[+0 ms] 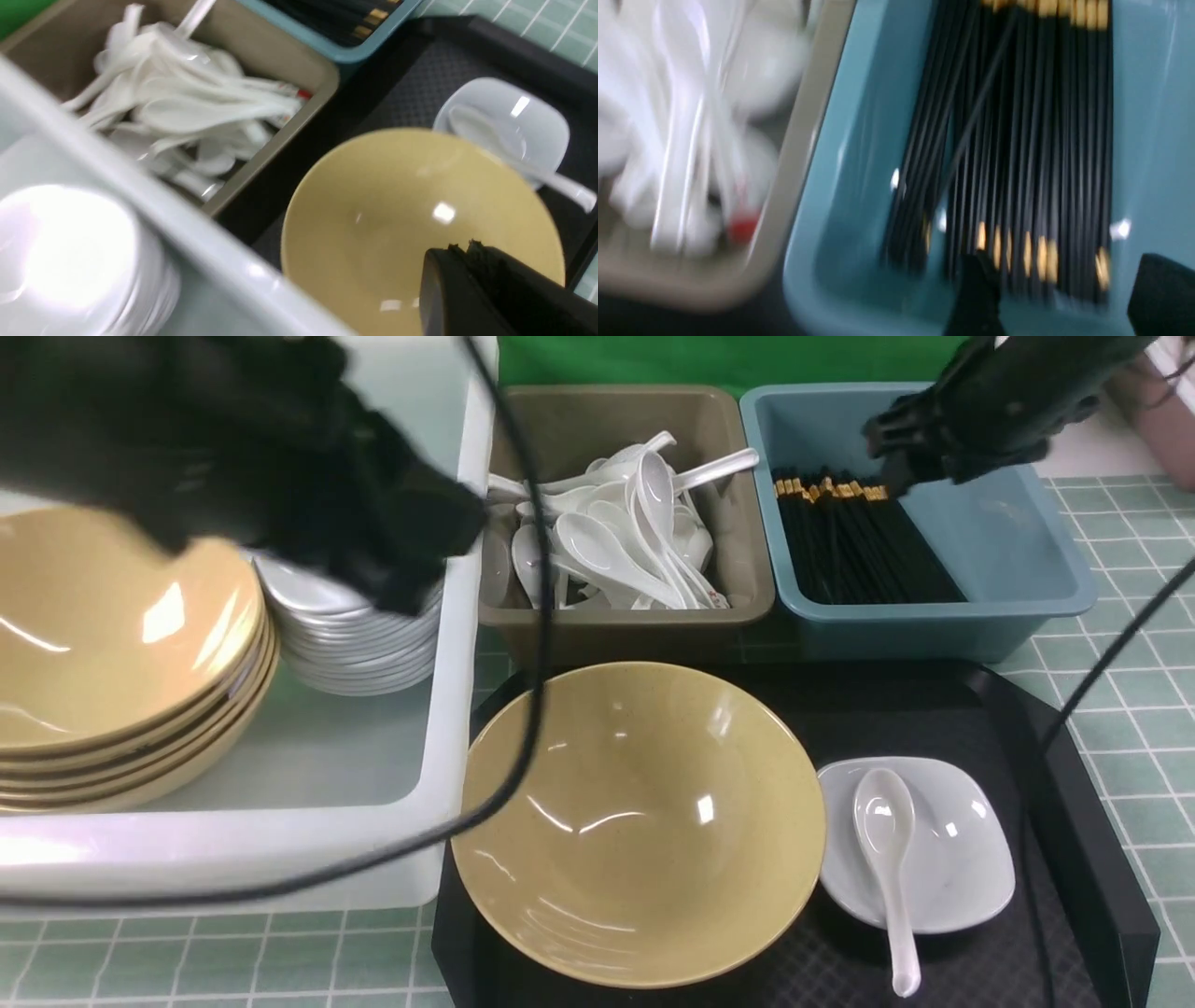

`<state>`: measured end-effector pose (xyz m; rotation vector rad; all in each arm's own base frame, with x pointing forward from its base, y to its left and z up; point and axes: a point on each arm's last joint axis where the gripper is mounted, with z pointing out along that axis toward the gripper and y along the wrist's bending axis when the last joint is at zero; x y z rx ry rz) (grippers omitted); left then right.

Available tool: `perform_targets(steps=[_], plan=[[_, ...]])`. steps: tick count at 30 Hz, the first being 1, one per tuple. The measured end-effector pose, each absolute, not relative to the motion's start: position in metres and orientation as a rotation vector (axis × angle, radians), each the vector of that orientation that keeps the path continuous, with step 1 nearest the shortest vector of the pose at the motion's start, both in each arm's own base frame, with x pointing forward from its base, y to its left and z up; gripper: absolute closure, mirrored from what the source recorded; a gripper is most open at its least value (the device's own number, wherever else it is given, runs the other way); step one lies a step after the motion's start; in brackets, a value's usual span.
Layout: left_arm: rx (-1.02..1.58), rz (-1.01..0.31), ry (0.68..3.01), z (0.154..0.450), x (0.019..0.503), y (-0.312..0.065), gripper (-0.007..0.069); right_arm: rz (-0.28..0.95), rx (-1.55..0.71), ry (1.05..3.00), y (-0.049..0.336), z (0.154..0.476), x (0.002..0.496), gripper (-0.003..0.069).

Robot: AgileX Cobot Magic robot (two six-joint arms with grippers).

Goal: On blue table put chopsticks spoon bowls plates into blue grey white boxes.
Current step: 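Reach down and grasp the white spoon resting in the bowl with the right gripper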

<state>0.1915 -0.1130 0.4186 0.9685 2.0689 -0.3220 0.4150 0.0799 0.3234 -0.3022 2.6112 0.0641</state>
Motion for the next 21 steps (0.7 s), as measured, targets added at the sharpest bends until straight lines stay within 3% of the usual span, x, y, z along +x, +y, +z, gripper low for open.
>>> perform_targets(steps=[9, 15, 21], plan=[[0.919, -0.278, 2.041, 0.399, 0.142, -0.085, 0.0624, 0.073, -0.505, 2.724, 0.089, 0.346, 0.334, 0.0188], [0.931, -0.257, 2.014, 0.369, 0.133, -0.08, 0.0624, 0.133, -0.607, 2.802, 0.117, 0.304, 0.253, 0.0188], [0.93, -0.293, 2.026, 0.358, 0.134, -0.083, 0.0624, 0.17, -0.511, 2.845, 0.128, 0.251, 0.224, 0.0188]])
